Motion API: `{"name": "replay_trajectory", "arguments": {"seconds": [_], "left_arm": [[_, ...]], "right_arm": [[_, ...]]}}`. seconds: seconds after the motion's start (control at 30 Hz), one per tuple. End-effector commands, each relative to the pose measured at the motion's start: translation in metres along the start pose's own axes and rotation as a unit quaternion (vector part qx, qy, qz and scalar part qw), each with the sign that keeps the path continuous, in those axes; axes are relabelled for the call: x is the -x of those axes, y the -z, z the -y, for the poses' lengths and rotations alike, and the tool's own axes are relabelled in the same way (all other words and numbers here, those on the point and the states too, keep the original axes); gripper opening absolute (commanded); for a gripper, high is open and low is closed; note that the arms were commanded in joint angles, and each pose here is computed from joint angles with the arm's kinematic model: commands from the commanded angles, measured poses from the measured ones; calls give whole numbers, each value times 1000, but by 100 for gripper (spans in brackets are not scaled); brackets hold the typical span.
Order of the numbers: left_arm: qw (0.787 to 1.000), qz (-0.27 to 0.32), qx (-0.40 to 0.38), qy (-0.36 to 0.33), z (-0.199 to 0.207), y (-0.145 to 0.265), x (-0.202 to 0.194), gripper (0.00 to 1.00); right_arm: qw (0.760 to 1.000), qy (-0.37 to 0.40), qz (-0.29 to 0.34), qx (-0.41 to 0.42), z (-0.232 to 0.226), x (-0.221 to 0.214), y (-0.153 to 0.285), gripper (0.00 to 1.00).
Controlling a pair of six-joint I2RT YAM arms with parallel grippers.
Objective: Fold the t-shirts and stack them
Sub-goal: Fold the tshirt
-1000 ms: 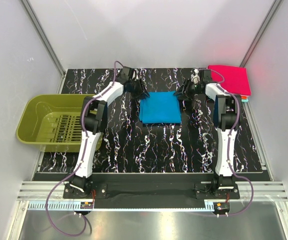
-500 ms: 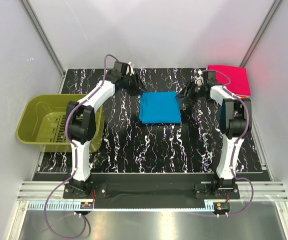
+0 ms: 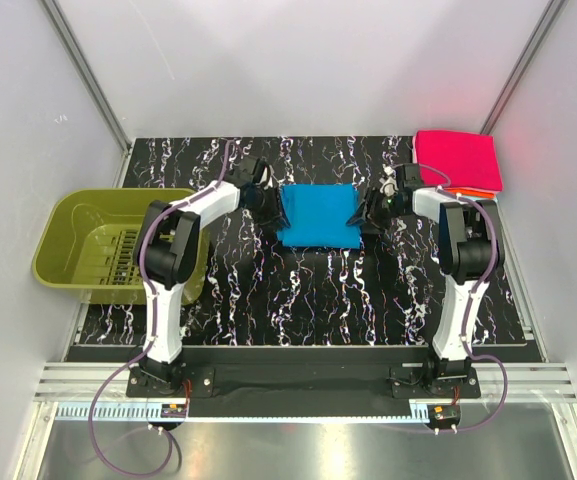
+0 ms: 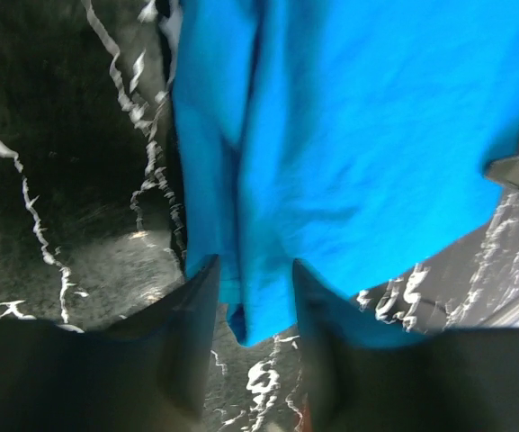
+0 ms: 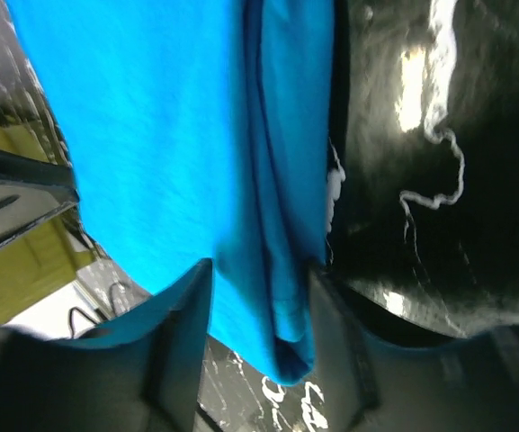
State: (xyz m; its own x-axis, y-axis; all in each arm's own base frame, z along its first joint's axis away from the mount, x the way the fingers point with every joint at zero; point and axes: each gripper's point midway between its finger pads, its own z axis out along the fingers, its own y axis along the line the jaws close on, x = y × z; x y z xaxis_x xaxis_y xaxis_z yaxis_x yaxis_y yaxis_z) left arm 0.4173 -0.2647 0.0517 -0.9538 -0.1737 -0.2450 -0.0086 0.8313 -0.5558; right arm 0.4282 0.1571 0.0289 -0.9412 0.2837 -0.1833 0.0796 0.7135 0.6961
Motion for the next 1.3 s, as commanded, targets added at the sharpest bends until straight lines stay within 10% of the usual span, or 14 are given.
{"name": "replay_trajectory", "arguments": {"seconds": [0.0, 0.17, 0.33, 0.63, 0.93, 1.27], "left_arm": [[1000, 9, 11, -18, -9, -7, -1, 33], [1000, 2, -24, -7, -5, -10, -16, 1], [998, -5, -58, 25, 2, -2, -36, 0], [999, 37, -36, -9, 19, 28, -7, 42], [997, 64, -29, -35, 30, 2, 41, 25], [997, 76, 24, -12, 15, -19, 66, 33]], "right_arm": [[999, 27, 29, -15, -4, -2, 10, 50], [999, 13, 35, -23, 7, -18, 12, 16], [999, 19, 39, -31, 11, -29, 18, 8], [998, 30, 59, -15, -8, -19, 31, 50], [996, 33, 80, -29, -6, 23, 26, 52], [995, 32, 88, -23, -1, 60, 9, 52]]}}
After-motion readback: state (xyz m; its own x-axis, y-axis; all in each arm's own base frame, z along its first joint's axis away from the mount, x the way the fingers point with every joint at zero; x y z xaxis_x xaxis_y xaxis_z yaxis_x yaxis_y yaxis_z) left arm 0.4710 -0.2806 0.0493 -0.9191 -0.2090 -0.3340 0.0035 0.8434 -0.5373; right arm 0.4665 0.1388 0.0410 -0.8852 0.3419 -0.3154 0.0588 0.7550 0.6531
